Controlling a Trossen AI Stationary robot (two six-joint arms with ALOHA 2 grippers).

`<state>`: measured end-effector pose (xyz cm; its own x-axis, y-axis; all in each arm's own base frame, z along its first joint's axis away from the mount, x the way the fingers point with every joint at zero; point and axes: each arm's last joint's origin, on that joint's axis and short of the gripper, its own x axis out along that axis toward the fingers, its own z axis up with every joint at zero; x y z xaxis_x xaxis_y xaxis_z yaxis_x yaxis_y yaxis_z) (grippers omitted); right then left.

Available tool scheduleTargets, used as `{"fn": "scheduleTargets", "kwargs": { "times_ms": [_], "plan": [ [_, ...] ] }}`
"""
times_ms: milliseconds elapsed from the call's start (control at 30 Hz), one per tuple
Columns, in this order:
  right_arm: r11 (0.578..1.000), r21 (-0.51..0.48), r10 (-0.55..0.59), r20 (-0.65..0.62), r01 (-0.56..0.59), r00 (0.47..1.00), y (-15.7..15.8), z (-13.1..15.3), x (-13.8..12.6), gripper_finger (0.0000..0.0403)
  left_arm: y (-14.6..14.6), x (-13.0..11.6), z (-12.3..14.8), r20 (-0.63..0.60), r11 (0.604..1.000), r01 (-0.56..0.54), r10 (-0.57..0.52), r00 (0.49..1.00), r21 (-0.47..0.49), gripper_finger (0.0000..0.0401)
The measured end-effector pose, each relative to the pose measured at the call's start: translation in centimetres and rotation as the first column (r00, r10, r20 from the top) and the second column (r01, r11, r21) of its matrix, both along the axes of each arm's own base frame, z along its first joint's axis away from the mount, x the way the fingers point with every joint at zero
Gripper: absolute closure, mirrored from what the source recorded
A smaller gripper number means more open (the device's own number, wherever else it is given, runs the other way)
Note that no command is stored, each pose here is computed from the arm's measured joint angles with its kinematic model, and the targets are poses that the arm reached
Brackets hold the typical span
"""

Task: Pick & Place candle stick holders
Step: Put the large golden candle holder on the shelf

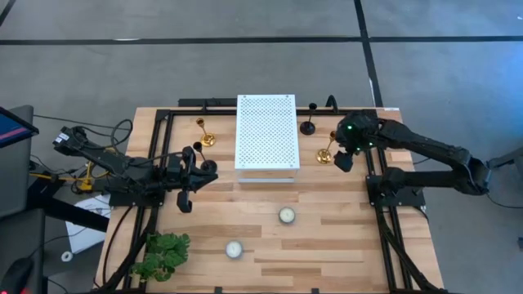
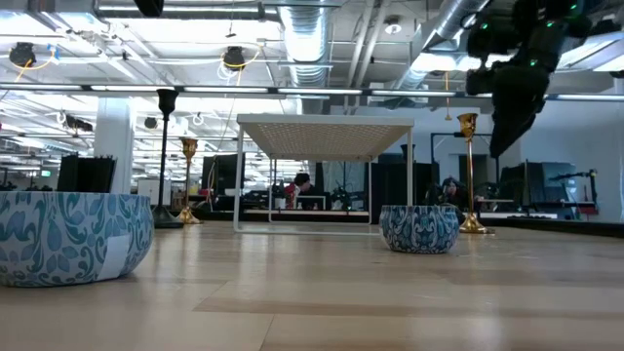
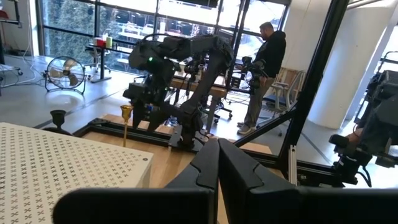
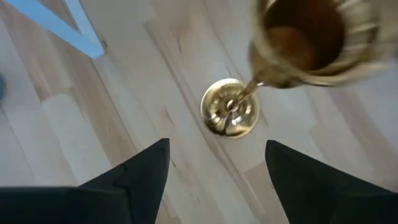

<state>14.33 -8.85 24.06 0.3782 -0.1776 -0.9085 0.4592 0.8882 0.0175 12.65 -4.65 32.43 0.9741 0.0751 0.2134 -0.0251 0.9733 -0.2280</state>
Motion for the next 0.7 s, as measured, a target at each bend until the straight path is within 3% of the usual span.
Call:
{"fn": "scheduleTargets", "kwargs": {
  "times_ms": [267, 533, 700],
  "plan": [
    [0.999, 0.028, -0.023, -0.045, 0.025, 0.999, -0.8, -1.2, 1.2, 0.0181, 0.0, 0.0, 0.0, 0.000, 1.000, 0.000, 0.000, 1.000, 0.000, 0.0395],
    [0.992, -0.084, -0.071, 0.225, 0.092, 0.972, -1.7, 0.5, 2.6, 0.0222, 0.0, 0.0, 0.0, -0.001, 1.000, 0.001, -0.001, 1.000, -0.002, 0.0395],
    [0.992, -0.093, -0.060, 0.223, 0.082, 0.973, -1.8, 0.4, 2.7, 0.0240, 0.0, 0.0, 0.0, -0.001, 1.000, 0.001, -0.001, 1.000, -0.002, 0.0395]
  ]
}}
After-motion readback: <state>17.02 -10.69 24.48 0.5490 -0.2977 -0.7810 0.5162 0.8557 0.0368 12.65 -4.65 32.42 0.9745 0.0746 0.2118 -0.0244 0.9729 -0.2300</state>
